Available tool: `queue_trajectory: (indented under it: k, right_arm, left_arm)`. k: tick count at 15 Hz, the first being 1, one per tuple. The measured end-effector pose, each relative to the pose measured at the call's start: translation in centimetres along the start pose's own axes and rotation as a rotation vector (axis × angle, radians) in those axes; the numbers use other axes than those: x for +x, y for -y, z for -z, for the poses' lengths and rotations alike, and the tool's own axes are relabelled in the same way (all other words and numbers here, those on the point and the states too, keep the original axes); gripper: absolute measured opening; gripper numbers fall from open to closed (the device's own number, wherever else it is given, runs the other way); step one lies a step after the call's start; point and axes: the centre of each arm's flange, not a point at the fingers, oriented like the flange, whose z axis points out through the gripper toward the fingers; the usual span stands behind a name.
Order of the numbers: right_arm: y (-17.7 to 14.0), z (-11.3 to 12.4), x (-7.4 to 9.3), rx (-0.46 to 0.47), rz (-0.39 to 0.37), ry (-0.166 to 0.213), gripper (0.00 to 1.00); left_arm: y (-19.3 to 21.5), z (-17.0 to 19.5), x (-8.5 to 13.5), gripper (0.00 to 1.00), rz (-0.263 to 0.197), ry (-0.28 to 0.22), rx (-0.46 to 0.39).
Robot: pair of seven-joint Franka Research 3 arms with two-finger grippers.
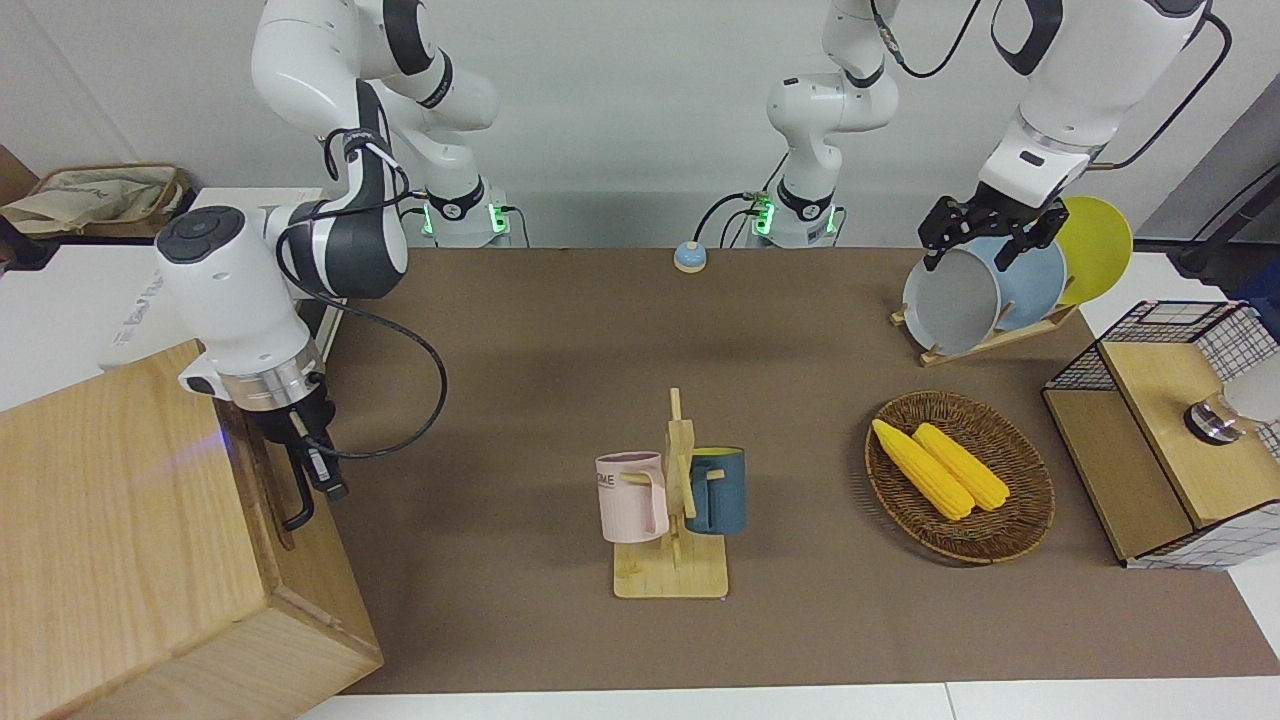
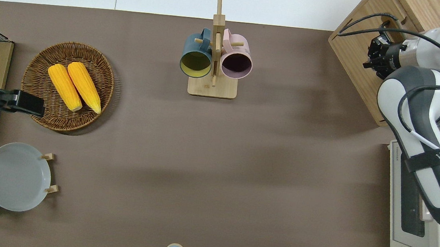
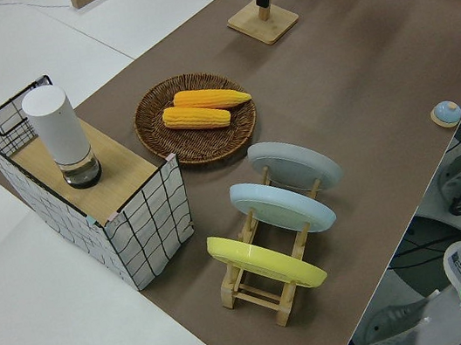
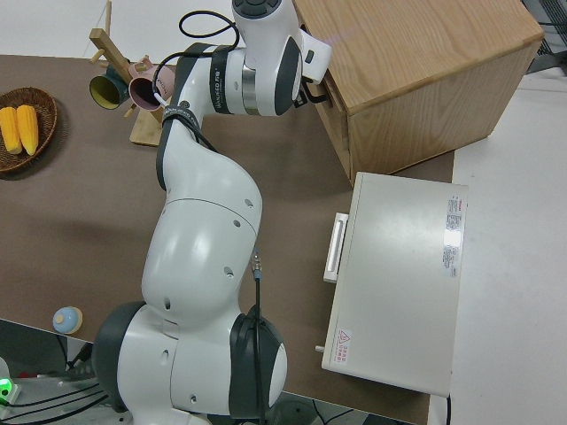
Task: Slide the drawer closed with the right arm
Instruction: 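Press the right gripper against the drawer until fully shut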
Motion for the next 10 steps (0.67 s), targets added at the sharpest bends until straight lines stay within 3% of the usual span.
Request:
queue_trajectory:
  k: [7,10]
  right_arm:
    - [0.1,-0.2,-0.1,0.0,0.017,0.004,0.01]
    - [0.7,-0.3,-1.1,0.005,0.036,0.012,0.01]
  left_arm:
    - [0.0,0.0,0.0,1.0,0.0,0.0,0.0]
    - [0.0,0.0,0.0,1.0,0.0,0.0,0.0]
